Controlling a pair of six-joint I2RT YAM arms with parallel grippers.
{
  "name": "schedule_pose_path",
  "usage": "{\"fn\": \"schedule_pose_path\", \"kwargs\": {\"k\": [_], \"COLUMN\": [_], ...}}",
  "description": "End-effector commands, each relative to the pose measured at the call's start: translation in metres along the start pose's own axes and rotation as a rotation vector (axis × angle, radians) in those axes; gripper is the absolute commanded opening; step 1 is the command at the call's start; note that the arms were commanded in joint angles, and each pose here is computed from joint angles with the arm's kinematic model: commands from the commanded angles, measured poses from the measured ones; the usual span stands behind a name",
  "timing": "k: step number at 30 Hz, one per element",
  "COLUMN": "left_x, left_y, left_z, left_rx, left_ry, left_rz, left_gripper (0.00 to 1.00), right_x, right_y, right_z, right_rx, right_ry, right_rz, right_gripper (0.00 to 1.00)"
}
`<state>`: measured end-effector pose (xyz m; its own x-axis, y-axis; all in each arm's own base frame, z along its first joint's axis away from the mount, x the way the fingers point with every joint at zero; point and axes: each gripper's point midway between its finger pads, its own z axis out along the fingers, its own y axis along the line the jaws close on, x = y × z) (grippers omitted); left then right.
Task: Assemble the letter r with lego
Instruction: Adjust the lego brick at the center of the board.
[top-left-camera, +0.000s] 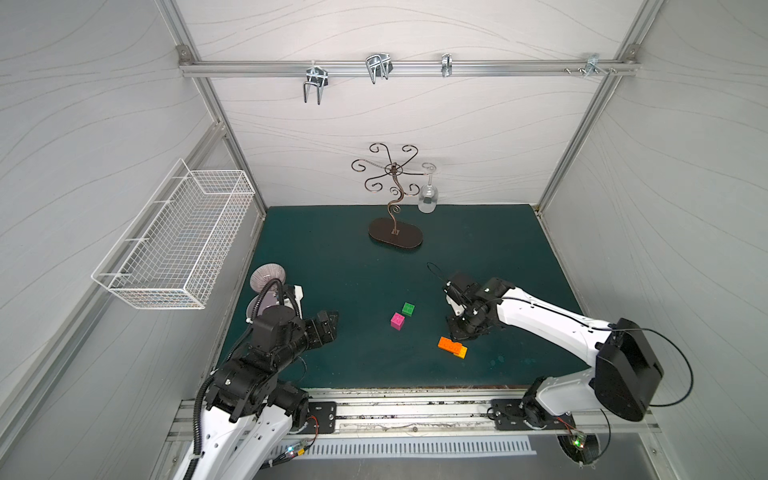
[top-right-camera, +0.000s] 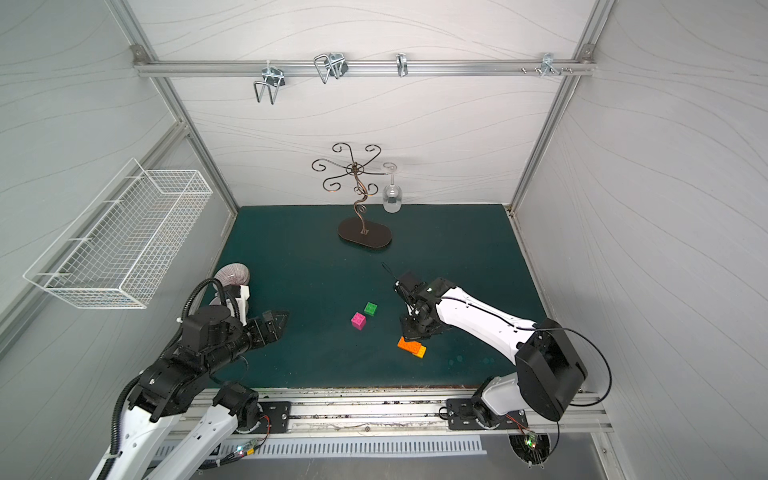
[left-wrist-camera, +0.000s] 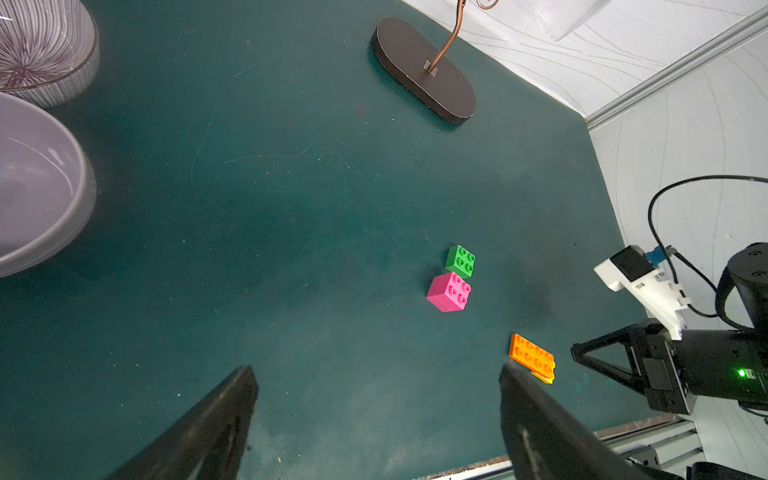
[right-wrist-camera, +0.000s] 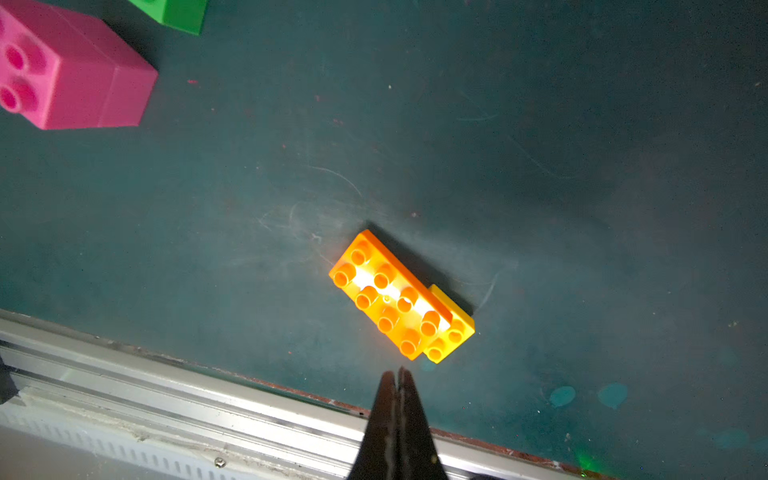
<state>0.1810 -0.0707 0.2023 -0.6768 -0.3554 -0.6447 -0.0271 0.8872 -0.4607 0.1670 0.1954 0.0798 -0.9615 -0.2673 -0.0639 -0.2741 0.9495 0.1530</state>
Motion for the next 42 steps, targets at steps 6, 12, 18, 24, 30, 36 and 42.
{"fn": "schedule_pose_path", "kwargs": {"k": [6,12,18,24,30,36,42], "left_x": [-0.009,-0.008,-0.008,-0.008,-0.008,-0.007,-0.007], "left_y": [-0.006,-0.006,-0.006,-0.007,-0.006,-0.006,-0.006], "left_z": [0.000,0.000,-0.002,-0.002,-0.002,-0.002,-0.003], "left_rx": [0.019,0.018,0.020,0.019,0.017,0.013,0.010], "left_ry": [-0.028,-0.028,-0.037,-0.036,-0.034,-0.033,-0.034], "left_rz": [0.001,0.003,0.007,0.009,0.010,0.010,0.013], "left_gripper": [0.94,0.94,0.94,0.94,0.94,0.94,0.94], "right_x": [0.015,0.014,0.026,0.029,0.022,0.020,0.021], "right_y": [-0.007,-0.005,-0.010,-0.011,-0.006,-0.008,-0.009], "right_z": [0.015,0.016,0.024,0.027,0.022,0.029,0.037], "right_rx": [0.013,-0.013,-0.037,-0.050,-0.059,-0.043,-0.036], "right_ry": [0.071,0.035,0.023,0.014,-0.005,0.010,0.021], "right_rz": [0.009,0.004,0.016,0.007,-0.009,-0.020,-0.028], "right_gripper": [0.00,0.00,0.00,0.00,0.00,0.00,0.00]}}
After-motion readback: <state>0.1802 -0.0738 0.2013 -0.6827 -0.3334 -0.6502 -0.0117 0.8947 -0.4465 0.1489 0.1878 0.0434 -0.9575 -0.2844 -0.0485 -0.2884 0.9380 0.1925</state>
